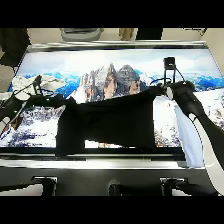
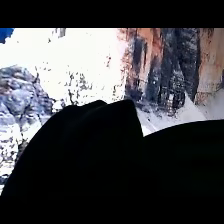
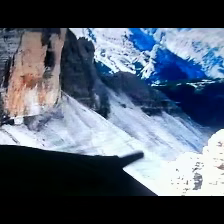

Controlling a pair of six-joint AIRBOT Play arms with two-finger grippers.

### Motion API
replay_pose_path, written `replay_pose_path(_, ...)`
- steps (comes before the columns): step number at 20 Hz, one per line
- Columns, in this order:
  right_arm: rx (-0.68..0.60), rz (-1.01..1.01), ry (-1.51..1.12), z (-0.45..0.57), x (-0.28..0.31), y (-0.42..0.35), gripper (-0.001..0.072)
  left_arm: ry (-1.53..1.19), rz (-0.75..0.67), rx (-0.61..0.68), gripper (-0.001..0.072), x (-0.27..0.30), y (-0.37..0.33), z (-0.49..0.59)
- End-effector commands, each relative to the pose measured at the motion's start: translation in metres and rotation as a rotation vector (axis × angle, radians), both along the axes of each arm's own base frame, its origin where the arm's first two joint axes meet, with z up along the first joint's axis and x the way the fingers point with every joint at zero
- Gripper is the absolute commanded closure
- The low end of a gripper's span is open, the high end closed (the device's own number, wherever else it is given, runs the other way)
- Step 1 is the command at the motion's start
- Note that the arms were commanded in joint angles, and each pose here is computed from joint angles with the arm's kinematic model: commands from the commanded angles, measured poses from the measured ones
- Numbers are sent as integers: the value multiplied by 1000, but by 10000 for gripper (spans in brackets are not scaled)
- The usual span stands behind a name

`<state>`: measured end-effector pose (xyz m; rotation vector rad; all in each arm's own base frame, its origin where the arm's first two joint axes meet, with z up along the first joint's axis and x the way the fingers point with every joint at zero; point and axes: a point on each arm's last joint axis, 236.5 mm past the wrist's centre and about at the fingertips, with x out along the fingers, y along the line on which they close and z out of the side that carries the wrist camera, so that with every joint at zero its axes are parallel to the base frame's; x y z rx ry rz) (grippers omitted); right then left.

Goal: Fold the shirts.

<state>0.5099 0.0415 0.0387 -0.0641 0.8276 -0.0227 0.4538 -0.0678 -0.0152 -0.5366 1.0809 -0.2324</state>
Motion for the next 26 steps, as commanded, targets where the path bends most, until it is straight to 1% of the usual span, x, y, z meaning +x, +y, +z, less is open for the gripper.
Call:
replay_pose_path(1, 43, 18, 56, -4, -6, 1, 141, 20, -22, -19, 156, 5, -1, 0)
replay_pose_path(2, 4, 26, 83, 8, -14, -14, 83, 24, -34, -6, 134, 5, 13, 13)
replay_pose_path(3, -51, 41, 112, 22, -25, -37, 82, 46, -48, 28, 167, 0, 34, 23)
replay_pose_path(4, -94, 46, 149, 31, -40, -63, 83, 96, -43, 64, 221, -10, 58, 26)
replay_pose_path(5, -106, 48, 204, 32, -58, -84, 86, 180, -19, 99, 251, -28, 83, 21)
replay_pose_path(6, -89, 72, 293, 26, -81, -98, 94, 268, 3, 125, 251, -49, 103, 9)
replay_pose_path(7, -39, 116, 388, 15, -105, -101, 106, 336, 10, 130, 253, -67, 113, -3)
replay_pose_path(8, 18, 164, 458, 4, -123, -99, 108, 392, 15, 109, 287, -84, 114, -18)
replay_pose_path(9, 89, 213, 510, -7, -140, -91, 111, 427, -4, 87, 326, -97, 108, -32)
replay_pose_path(11, 191, 305, 589, -25, -166, -70, 111, 438, -81, 28, 327, -114, 86, -53)
replay_pose_path(13, 239, 356, 647, -39, -184, -56, 103, 439, -124, -10, 325, -124, 68, -67)
replay_pose_path(14, 259, 366, 664, -45, -190, -51, 103, 440, -138, -5, 299, -127, 65, -72)
replay_pose_path(19, 301, 373, 739, -67, -214, -43, 101, 364, -106, 0, 300, -106, 65, -79)
replay_pose_path(22, 357, 385, 785, -83, -232, -31, 81, 340, -107, 19, 310, -100, 63, -81)
replay_pose_path(23, 386, 392, 797, -88, -239, -25, 81, 345, -113, 19, 331, -100, 60, -83)
replay_pose_path(25, 443, 391, 805, -98, -247, -12, 80, 361, -131, 17, 344, -101, 54, -89)
replay_pose_path(26, 463, 382, 807, -104, -251, -8, 80, 373, -135, 13, 456, -103, 51, -93)
